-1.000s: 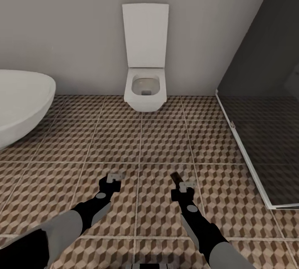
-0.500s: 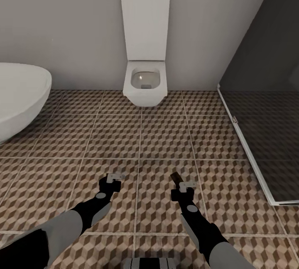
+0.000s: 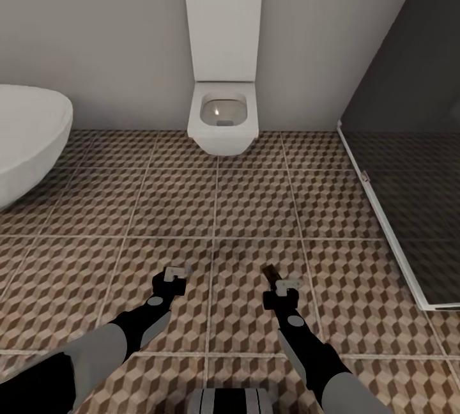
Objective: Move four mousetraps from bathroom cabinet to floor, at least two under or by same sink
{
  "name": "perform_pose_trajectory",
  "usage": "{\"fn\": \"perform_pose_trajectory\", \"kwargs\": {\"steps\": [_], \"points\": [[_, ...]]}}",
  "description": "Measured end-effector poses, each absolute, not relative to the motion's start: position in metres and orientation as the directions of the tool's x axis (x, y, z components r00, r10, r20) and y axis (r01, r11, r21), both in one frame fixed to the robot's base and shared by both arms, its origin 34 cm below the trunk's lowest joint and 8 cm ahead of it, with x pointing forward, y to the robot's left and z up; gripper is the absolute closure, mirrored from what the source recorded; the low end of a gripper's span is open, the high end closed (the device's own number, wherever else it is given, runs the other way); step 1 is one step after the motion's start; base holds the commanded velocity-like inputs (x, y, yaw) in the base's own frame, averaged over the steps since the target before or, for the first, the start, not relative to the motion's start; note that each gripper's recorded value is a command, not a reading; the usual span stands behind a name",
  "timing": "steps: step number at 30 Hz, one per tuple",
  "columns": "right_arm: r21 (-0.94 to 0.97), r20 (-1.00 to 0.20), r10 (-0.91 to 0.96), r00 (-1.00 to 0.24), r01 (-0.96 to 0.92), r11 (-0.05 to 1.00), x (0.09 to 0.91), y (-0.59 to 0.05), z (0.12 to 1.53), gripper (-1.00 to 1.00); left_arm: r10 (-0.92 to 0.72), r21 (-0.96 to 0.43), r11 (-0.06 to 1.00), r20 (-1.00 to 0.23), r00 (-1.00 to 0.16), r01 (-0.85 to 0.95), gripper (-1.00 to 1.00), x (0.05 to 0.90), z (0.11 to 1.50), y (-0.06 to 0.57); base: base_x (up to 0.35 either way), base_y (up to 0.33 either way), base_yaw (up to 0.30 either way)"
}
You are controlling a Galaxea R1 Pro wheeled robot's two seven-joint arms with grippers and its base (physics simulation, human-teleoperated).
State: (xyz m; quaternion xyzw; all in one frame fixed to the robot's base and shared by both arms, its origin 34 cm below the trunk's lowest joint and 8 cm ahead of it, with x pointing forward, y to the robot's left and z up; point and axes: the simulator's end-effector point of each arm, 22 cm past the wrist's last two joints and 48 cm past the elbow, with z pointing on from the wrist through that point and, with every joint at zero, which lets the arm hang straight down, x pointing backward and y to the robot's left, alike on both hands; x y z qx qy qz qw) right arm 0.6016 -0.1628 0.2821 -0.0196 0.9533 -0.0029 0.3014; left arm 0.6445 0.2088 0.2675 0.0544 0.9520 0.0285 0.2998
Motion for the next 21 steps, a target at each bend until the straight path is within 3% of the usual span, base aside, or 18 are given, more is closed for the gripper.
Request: {"fn": "perform_pose_trajectory", "kwargs": {"steps": [21], "points": [[-0.016, -0.547, -0.039, -0.836, -0.036, 0.999, 0.580, -0.163, 0.221, 1.00, 0.121, 0.084, 0.992, -0.541, -0.833, 0.090, 1.00, 0.622, 0.205, 0.209, 0.000, 0.000, 0.000]]}}
